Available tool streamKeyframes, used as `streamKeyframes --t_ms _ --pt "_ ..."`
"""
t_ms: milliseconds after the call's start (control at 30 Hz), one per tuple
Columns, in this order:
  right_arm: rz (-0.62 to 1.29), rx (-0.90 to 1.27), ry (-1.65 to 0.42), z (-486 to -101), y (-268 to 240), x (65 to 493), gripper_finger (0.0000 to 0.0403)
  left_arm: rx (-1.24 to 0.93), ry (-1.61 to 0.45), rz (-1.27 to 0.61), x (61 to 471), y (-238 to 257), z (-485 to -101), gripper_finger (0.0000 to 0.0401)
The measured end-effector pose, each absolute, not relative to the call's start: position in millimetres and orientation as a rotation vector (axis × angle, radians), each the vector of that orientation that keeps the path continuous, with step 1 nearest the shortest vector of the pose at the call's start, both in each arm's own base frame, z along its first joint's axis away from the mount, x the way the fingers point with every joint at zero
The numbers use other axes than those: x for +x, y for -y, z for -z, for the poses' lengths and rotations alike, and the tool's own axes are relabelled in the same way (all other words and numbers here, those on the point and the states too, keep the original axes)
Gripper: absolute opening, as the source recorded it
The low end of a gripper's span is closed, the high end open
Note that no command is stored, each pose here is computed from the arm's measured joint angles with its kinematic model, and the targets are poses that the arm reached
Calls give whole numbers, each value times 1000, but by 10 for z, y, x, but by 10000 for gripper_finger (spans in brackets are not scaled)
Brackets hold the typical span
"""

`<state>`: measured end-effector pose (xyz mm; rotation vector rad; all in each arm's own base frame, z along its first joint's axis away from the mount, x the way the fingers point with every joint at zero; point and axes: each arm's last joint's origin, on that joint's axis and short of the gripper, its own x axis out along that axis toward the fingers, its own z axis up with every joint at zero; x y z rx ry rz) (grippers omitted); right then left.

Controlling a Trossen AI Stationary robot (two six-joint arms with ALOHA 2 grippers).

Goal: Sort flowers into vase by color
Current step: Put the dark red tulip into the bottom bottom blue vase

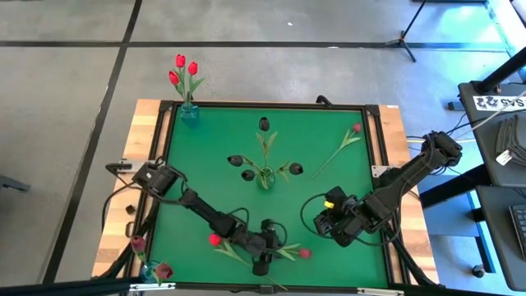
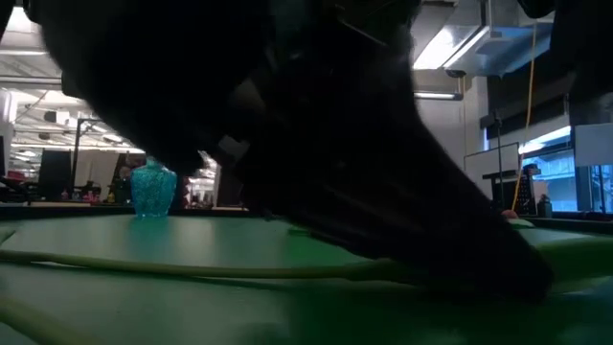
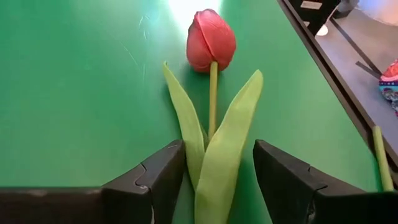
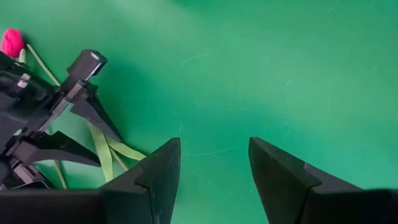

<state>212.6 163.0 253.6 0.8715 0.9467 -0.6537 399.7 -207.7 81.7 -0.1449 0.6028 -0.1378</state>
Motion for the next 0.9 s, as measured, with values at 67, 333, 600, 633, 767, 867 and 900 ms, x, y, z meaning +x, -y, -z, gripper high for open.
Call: streamKeyframes --t_ms 67,333,600,633,767,867,900 --pt "654 871 -947 -2535 -1629 2126 191 -133 -607 139 4008 2068 -814 188" --pt "652 870 -950 -2535 -1630 2125 191 -129 -620 116 4011 2041 -797 115" --pt "645 875 -970 -2533 -1635 2122 191 -119 -616 92 4004 2029 -828 12" --pt "644 876 -974 -2533 -1635 2122 191 -111 -619 96 3996 2037 -840 12" --pt "644 875 -977 -2532 -1635 2120 191 -74 -627 62 3954 2013 -1000 7" --pt "644 871 -973 -2533 -1634 2121 191 -70 -590 31 3939 1974 -1260 4" --pt "644 869 -971 -2533 -1633 2121 191 -81 -565 25 3944 1952 -1363 4"
